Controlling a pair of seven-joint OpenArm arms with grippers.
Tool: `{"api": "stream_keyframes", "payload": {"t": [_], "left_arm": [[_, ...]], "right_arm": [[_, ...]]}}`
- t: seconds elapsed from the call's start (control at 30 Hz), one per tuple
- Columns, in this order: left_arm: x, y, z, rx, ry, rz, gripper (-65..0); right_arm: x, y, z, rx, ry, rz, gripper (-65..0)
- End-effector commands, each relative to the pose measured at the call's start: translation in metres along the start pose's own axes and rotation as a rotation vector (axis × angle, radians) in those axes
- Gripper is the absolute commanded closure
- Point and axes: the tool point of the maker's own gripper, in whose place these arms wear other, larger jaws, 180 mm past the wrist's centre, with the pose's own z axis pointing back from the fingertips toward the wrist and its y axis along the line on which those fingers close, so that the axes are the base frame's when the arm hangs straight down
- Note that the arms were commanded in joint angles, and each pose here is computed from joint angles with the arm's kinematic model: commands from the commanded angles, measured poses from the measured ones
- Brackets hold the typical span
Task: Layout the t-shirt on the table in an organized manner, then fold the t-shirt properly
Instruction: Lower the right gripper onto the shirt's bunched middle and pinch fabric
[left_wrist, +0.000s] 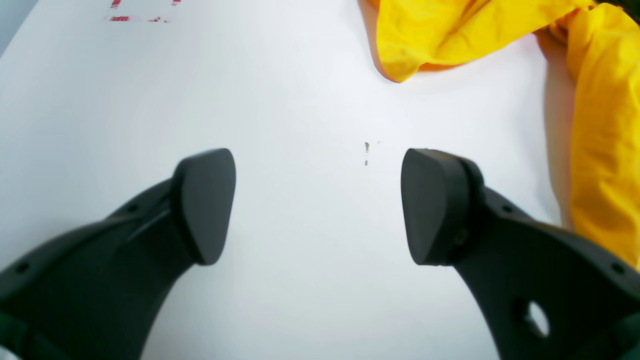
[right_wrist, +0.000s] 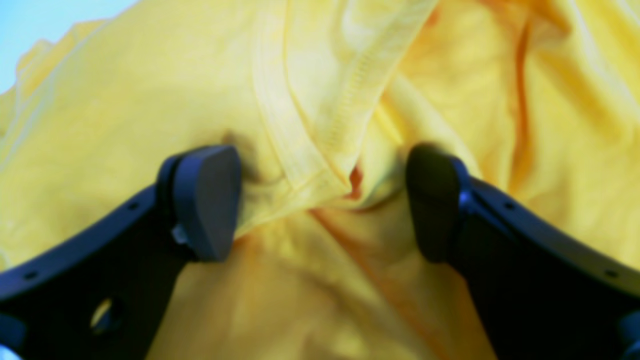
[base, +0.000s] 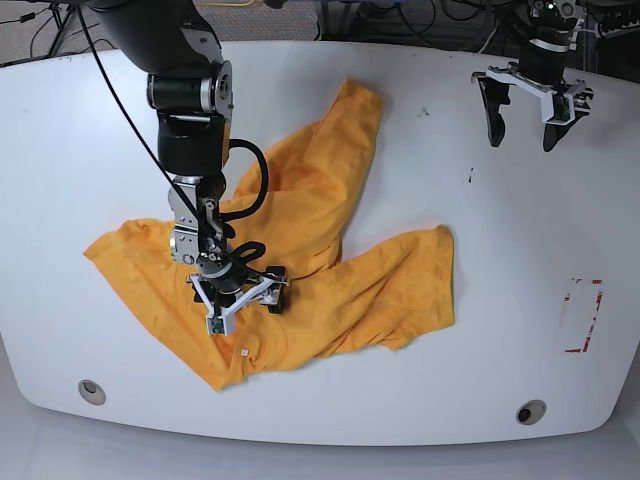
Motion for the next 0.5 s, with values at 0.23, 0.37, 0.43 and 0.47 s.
{"api": "stream_keyframes", "payload": {"t": [0.23,0.37,0.43,0.47], "left_arm": [[0.011,-0.001,0.001,-0.005,-0.041,-0.003,-48.6],[0.010,-0.001,0.001,-0.004,-0.040,-0.003,-48.6],[0.010,-0.001,0.001,-0.004,-0.040,-0.003,-48.6],[0.010,-0.001,0.001,-0.004,-0.040,-0.003,-48.6]], "right_arm": [[0.024,0.004,-0.001,0.009,-0.053,0.002,-49.0],[0.023,0.012,-0.002,0.021,-0.052,-0.004,-40.1],[0.023,0.013,-0.002,0.023,-0.054,-0.004,-32.8],[0.023,0.013,-0.002,0.023,-0.054,-0.004,-30.3]]}}
